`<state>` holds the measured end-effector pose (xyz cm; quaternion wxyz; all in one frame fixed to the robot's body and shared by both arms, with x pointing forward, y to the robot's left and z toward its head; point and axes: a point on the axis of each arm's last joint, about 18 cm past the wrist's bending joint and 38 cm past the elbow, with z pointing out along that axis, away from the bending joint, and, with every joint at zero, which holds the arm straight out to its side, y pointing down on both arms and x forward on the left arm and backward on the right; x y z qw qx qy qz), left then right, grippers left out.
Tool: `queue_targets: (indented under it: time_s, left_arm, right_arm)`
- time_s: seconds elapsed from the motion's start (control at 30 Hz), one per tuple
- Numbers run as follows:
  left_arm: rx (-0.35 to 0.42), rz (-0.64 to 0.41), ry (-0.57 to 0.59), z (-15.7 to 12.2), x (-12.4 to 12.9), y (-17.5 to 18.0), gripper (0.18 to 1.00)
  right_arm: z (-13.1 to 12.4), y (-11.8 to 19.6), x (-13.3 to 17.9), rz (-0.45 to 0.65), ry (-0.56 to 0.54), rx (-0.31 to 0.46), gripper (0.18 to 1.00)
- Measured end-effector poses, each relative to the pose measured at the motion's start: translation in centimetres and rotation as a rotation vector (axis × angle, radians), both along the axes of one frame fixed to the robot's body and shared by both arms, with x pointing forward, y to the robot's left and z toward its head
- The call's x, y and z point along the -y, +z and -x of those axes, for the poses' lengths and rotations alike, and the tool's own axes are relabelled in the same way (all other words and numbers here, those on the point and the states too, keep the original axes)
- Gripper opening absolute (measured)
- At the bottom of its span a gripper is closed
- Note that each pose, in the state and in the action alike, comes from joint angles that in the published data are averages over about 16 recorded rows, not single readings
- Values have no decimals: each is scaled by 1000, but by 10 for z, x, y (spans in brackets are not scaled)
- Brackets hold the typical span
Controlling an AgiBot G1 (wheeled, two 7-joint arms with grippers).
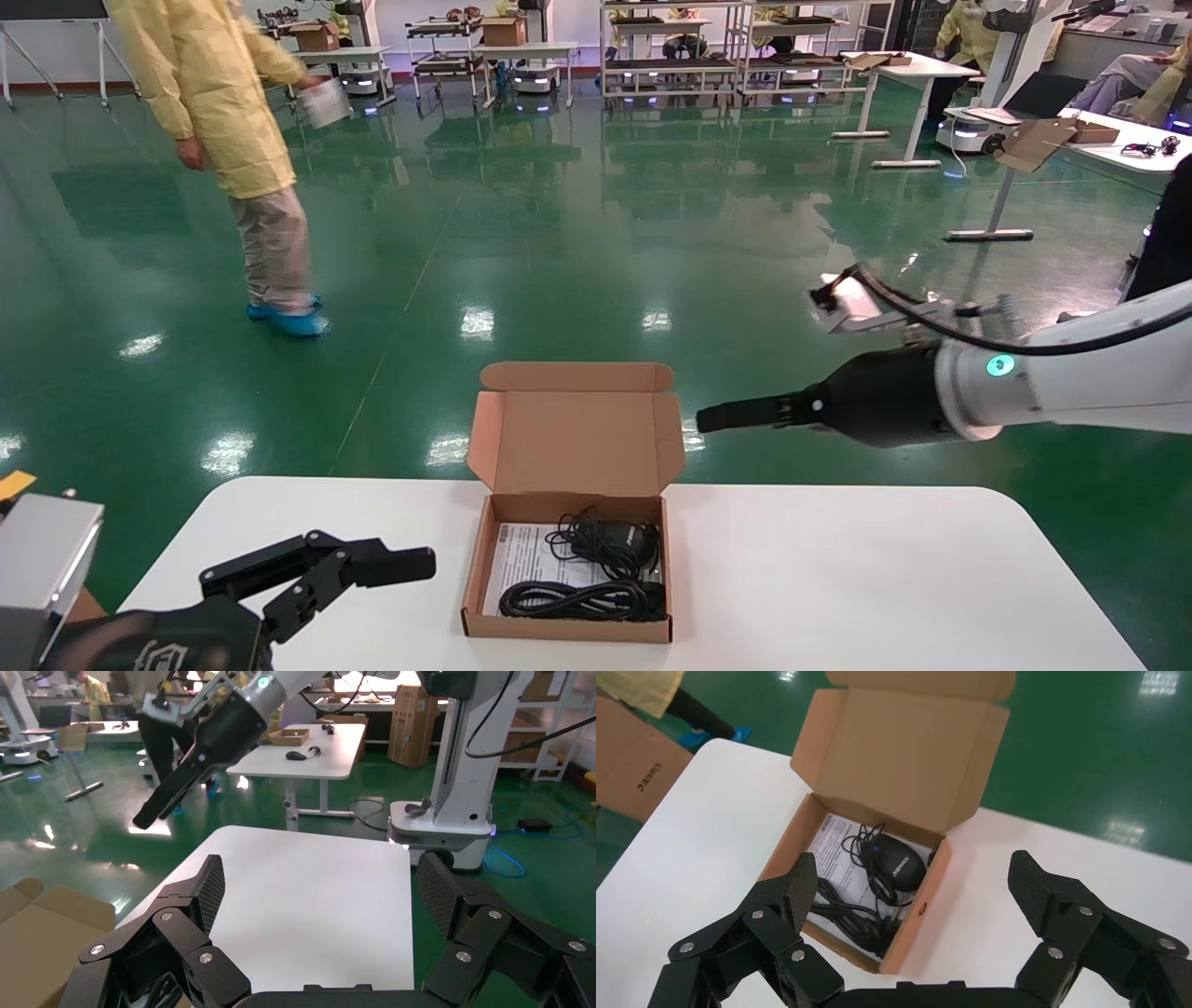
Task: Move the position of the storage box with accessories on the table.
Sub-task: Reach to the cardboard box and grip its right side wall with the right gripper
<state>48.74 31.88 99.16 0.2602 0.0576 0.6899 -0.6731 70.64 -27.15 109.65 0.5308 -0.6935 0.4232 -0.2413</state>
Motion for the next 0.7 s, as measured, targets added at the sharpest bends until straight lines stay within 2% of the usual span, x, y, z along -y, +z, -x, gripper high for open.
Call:
queue_targets:
  time_s: [0.33,0.7]
  left_arm:
    - [0,0,0,0,0,0,1000]
    - [0,0,0,0,0,0,1000]
  right_arm:
    - [-16,-28,-23,-7,-53,-89,1000]
    - [-33,-62,-43,-22,-81,-117,1000]
